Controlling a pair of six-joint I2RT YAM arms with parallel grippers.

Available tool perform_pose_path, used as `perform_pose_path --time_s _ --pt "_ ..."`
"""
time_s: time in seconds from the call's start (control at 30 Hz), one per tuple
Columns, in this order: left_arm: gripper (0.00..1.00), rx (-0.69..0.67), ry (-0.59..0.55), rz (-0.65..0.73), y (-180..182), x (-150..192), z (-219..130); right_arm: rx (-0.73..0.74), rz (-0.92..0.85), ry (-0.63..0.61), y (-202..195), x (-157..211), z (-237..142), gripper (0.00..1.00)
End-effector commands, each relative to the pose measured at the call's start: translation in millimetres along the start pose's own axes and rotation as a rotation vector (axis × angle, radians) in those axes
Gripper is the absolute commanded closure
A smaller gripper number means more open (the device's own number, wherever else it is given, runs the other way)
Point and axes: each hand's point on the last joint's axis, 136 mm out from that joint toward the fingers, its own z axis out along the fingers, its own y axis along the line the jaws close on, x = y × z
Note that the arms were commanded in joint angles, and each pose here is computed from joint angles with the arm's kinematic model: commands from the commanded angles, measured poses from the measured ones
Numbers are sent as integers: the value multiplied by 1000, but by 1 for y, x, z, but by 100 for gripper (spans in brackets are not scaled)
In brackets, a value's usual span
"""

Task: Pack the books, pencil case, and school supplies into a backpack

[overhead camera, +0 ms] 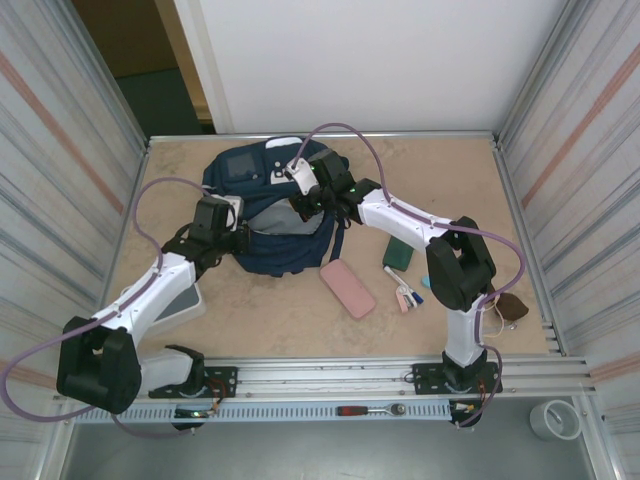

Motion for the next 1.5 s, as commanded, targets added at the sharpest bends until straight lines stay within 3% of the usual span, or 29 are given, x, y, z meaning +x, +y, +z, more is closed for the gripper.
perform_pose_path --time_s 0.0,0.4,0.87,0.97,1.13,1.27,1.47 --pt "81 -34 11 -27 11 5 0 50 58 -35 -19 -9 -8 100" --pt "75 -41 8 -42 15 4 1 43 62 -29 -19 -7 -5 100" --pt "91 7 -6 -55 7 1 -2 52 63 -28 -21 -8 -5 100" --pt "96 64 -29 -74 -2 0 -8 77 65 -25 -26 -11 -6 100" --pt "100 309 -70 -112 -42 -5 -15 97 76 26 -33 -13 6 100" --pt "100 433 -65 -106 -65 -11 -18 92 96 53 -33 -16 17 94" --pt "100 414 -60 -115 -69 -21 -6 121 120 45 -38 -30 12 76"
